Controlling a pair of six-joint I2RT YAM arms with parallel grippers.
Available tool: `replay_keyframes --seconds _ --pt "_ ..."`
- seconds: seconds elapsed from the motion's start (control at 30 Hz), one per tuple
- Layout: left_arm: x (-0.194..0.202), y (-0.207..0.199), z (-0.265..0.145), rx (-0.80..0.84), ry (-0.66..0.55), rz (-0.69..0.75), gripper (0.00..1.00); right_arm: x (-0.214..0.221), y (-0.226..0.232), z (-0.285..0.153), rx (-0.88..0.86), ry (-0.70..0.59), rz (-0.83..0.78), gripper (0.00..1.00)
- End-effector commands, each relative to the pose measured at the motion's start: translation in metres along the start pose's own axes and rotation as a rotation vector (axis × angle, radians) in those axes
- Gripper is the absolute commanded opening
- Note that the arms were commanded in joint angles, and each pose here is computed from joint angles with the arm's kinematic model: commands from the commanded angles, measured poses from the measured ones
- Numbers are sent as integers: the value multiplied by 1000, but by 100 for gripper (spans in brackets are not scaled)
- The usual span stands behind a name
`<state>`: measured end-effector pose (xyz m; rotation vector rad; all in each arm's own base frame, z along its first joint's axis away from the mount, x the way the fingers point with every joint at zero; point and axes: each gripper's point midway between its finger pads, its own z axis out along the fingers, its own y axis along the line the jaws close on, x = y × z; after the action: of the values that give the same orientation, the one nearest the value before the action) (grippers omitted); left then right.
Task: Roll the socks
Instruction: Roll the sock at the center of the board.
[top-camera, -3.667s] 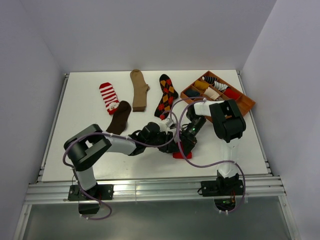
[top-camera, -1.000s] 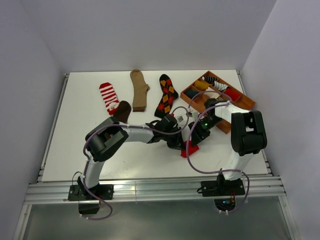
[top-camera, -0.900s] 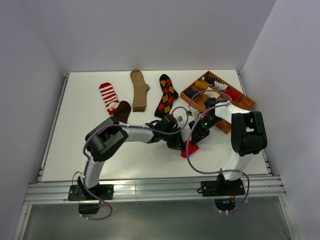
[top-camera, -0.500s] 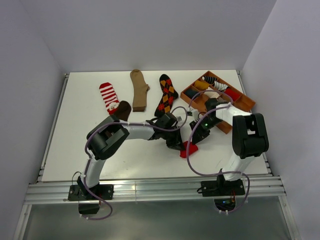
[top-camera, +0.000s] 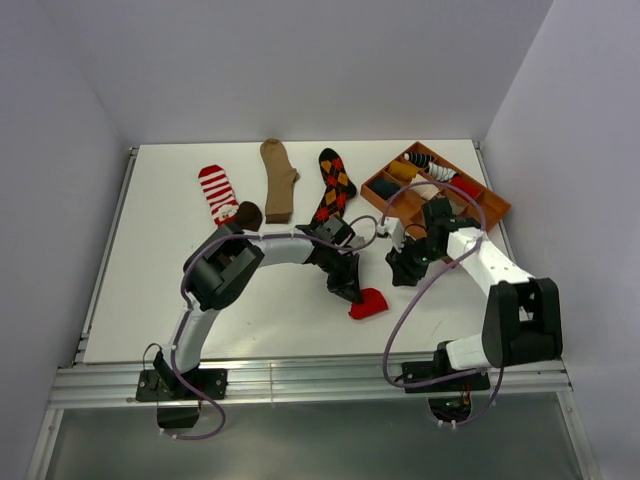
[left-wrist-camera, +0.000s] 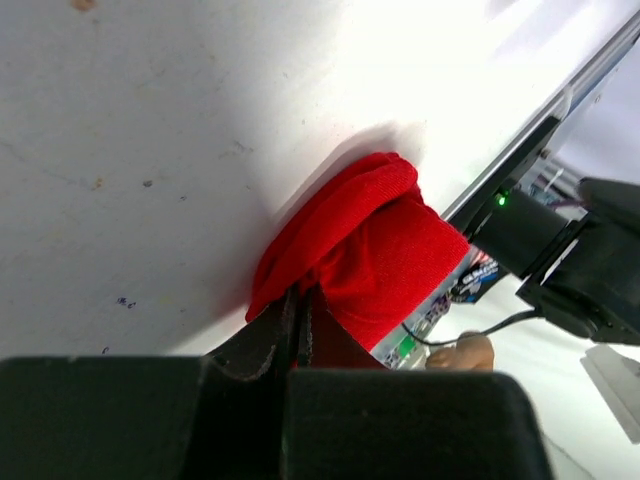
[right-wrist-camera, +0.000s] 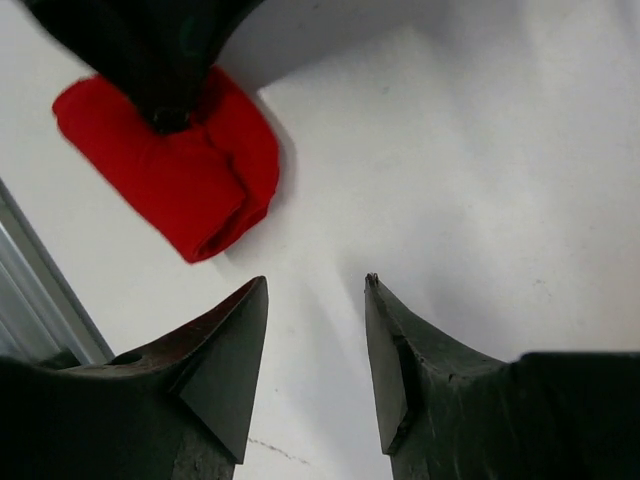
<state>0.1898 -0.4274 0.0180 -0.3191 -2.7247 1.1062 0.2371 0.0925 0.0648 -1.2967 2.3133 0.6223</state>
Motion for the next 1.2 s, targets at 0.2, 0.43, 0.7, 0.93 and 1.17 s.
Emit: replay_keyframes --seconds 0.2,0.43,0.7,0.93,1.17 --pt "40 98 22 -298 136 -104 0 0 41 17 33 -26 -394 58" --pt "41 100 22 -306 146 -105 0 -7 59 29 27 -42 -523 63" --pt "40 101 23 -307 148 -103 0 -11 84 30 -48 -48 -584 65" --pt "43 103 23 -306 154 -105 0 -6 102 25 -110 -32 -614 68" --pt "43 103 24 -299 154 -109 0 -2 104 37 -123 13 -624 68"
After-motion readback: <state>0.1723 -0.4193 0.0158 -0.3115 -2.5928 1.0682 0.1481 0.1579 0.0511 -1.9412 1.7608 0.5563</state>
